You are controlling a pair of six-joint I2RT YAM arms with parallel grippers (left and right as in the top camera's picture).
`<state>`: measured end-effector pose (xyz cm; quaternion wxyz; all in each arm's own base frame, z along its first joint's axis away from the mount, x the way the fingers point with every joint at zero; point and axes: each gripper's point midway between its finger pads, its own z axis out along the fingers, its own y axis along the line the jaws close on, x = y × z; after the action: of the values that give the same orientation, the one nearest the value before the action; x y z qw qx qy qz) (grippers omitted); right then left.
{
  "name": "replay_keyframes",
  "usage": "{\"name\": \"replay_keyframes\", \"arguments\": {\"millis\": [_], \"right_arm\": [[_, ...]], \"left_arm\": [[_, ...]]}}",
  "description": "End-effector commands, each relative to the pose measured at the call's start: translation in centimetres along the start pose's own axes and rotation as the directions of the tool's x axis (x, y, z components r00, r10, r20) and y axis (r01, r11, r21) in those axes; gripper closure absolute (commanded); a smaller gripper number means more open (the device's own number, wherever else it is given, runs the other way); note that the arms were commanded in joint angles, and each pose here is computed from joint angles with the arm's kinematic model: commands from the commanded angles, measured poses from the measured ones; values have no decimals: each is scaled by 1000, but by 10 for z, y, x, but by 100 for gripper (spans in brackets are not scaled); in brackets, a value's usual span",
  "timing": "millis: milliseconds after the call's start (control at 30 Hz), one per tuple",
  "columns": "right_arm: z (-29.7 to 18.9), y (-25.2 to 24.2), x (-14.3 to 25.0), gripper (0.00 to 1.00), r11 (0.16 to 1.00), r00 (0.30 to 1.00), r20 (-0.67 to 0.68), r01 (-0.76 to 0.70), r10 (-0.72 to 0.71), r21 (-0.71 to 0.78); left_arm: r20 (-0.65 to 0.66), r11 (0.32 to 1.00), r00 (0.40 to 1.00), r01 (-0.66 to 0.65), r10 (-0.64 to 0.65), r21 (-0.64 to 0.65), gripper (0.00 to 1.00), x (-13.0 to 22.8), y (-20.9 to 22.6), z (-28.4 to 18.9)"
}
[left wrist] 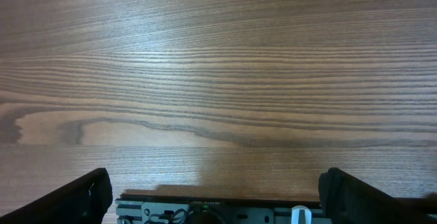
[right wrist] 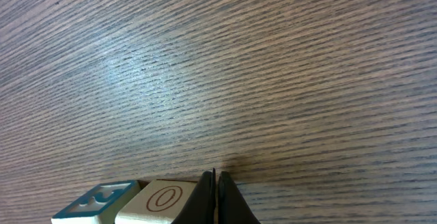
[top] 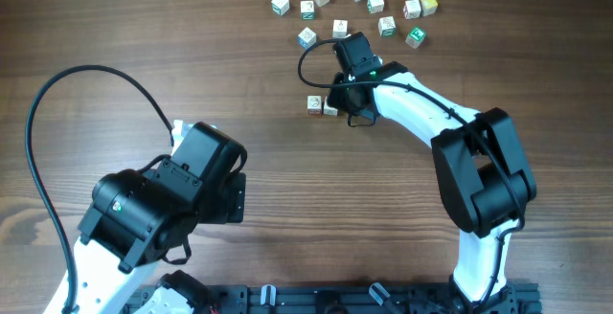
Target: Form a horizontal line
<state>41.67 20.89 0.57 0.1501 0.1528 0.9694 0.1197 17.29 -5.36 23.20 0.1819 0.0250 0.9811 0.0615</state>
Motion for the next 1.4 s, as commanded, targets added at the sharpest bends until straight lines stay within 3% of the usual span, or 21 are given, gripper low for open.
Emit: {"name": "replay_keyframes", "arguments": {"millis": [0,467,1167,1367], "right_arm": [[3,-1,4,95,1000,1000,-12,14,-14,0],[3,-10,12,95,999,999,-44,-11,13,36],[3,4,-3,95,1000,1000,19,-4,4,-21],[3,-7,10,95,999,999,-33,-35,36,27]], "left_arm": [[5,1000,1000,2,-2,-17,0,-1,3,1],[5,1000,1000,2,-2,-17,0,-1,3,1],[5,1000,1000,2,-2,-17,0,-1,3,1],[5,1000,1000,2,-2,-17,0,-1,3,1]]}}
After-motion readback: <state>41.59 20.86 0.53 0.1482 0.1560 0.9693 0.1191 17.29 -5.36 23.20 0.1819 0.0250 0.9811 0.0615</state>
